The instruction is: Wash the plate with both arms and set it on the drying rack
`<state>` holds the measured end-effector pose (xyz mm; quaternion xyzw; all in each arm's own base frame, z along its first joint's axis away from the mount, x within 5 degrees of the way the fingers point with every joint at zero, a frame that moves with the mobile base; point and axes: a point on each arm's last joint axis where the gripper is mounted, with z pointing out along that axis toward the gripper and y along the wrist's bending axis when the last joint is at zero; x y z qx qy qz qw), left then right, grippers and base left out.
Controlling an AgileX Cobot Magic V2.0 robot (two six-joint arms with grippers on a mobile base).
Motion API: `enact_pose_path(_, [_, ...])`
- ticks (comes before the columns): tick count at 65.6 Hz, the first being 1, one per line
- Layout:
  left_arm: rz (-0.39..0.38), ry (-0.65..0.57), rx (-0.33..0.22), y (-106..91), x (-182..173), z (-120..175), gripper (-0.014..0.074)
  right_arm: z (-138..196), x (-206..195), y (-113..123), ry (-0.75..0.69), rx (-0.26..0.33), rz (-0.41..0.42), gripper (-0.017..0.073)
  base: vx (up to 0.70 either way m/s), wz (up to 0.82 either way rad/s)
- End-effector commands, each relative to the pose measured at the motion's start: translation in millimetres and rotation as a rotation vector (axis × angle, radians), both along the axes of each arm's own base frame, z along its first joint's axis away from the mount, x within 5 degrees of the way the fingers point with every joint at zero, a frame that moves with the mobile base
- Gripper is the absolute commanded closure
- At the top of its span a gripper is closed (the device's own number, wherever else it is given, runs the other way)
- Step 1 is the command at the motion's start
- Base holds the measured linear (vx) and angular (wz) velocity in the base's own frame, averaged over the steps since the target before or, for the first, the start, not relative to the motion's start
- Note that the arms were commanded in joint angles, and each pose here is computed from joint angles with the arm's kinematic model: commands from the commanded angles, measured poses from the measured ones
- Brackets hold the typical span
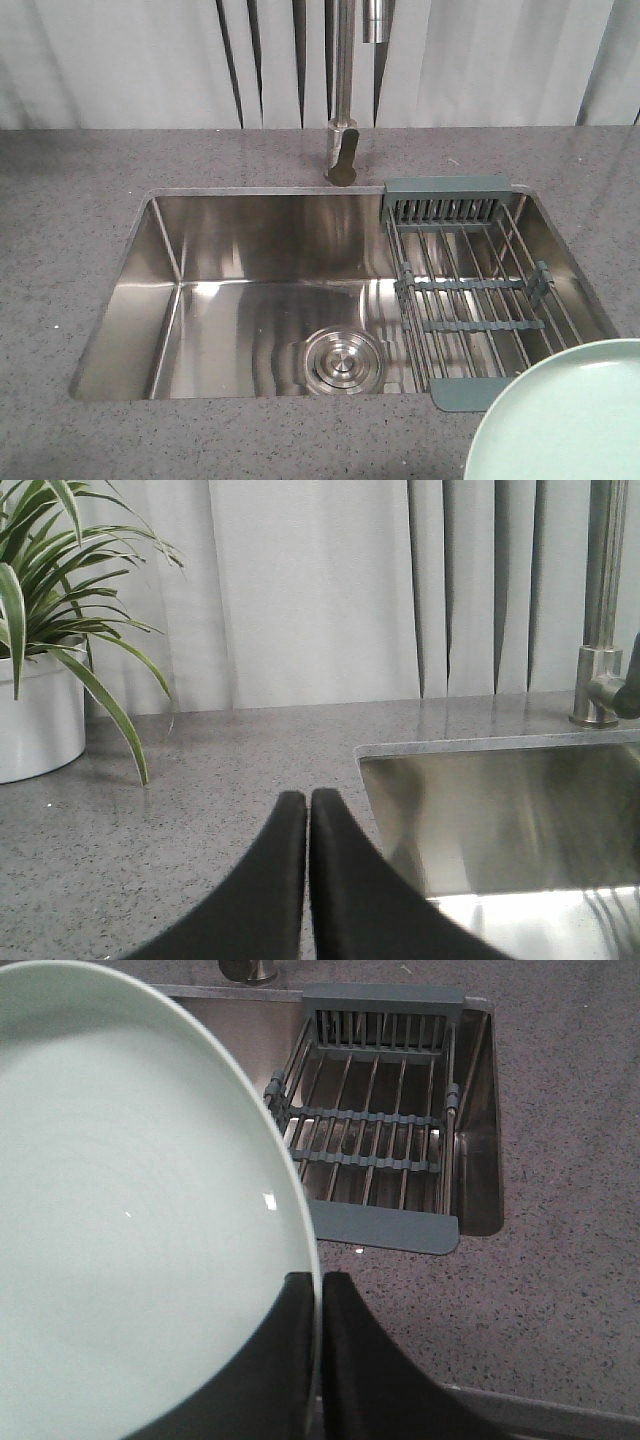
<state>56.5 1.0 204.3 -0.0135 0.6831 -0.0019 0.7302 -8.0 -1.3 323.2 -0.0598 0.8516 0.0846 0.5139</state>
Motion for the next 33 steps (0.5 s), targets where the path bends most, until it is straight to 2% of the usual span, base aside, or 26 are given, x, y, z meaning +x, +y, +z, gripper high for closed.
enact_pose_path(1, [-0.017,-0.063,-0.013,-1.3,-0.8,0.2,0.0598,12.2,4.8,0.5,-0.072,0.01,-0.008,0.0564,0.02,-0.03])
enact_pose_path(33, [-0.017,-0.063,-0.013,-1.3,-0.8,0.2,0.0598,12.2,4.8,0.5,-0.072,0.01,-0.008,0.0564,0.02,-0.03])
